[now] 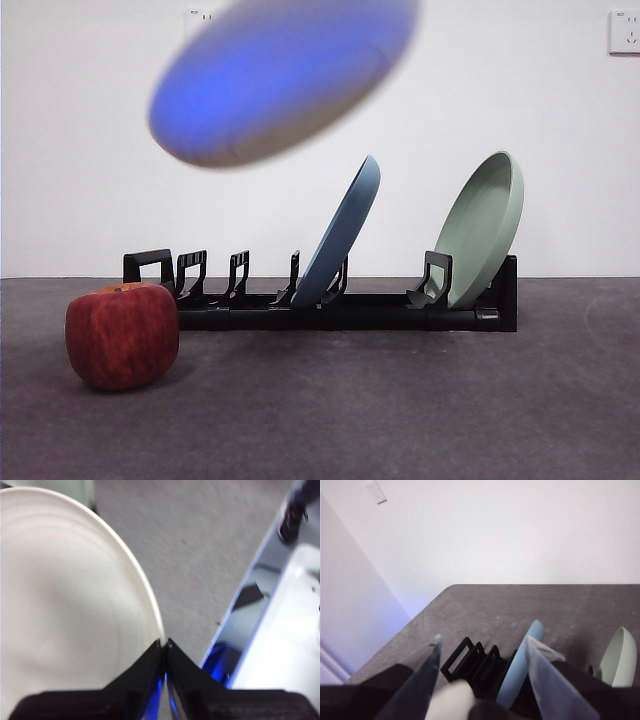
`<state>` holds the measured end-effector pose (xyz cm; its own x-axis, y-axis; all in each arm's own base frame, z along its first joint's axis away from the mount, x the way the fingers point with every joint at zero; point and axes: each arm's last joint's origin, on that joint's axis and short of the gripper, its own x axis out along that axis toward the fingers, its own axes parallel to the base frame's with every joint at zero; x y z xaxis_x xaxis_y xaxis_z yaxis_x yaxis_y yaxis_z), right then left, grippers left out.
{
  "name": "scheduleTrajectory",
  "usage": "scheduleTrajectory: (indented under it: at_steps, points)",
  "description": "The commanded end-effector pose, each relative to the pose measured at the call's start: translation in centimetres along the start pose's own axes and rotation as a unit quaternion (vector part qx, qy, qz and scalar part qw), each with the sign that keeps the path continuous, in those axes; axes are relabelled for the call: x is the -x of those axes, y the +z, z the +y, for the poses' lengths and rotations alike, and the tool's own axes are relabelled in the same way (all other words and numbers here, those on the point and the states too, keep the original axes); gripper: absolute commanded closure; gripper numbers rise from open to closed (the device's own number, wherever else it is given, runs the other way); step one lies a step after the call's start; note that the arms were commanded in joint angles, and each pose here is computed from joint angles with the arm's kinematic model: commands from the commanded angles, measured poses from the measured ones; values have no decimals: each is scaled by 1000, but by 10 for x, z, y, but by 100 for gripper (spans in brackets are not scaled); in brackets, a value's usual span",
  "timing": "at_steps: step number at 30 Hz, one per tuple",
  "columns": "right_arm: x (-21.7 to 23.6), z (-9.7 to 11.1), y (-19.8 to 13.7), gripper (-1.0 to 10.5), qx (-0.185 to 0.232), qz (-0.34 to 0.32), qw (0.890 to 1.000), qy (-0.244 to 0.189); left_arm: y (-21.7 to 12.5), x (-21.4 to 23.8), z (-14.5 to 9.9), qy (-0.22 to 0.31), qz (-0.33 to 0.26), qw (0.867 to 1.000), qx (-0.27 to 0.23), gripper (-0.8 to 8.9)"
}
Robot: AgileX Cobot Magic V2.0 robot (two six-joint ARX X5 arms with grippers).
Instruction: Take the yellow plate from the plate rack,put the plate on the table,take the apple from the table,put the apple in the plate
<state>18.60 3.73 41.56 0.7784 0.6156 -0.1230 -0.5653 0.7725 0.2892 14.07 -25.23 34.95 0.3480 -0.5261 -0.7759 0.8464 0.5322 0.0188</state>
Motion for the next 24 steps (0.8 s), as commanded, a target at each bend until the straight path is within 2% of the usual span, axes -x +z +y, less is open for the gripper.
scheduleTrajectory:
  at_steps: [1, 5, 12, 20, 22, 24]
  points:
    - [1, 2, 4, 663, 9, -5, 1000, 0, 1, -28, -11, 0, 30, 999, -22, 822]
    - [3, 3, 6, 663, 8, -3, 1000, -1, 1, -75, -26, 9, 69, 997, -42, 822]
    - [3, 3, 5, 663, 13, 3, 1000, -2, -8, -156, -36, 11, 115, 992, -53, 822]
    - [3, 3, 5, 663, 15, 5, 1000, -3, -26, -195, -39, 9, 170, 984, -56, 812]
    - [3, 3, 5, 663, 15, 5, 1000, -3, -26, -195, -41, 8, 168, 984, -58, 765]
    - [3, 3, 5, 663, 15, 5, 1000, -3, -22, -190, -42, 8, 153, 987, -59, 636]
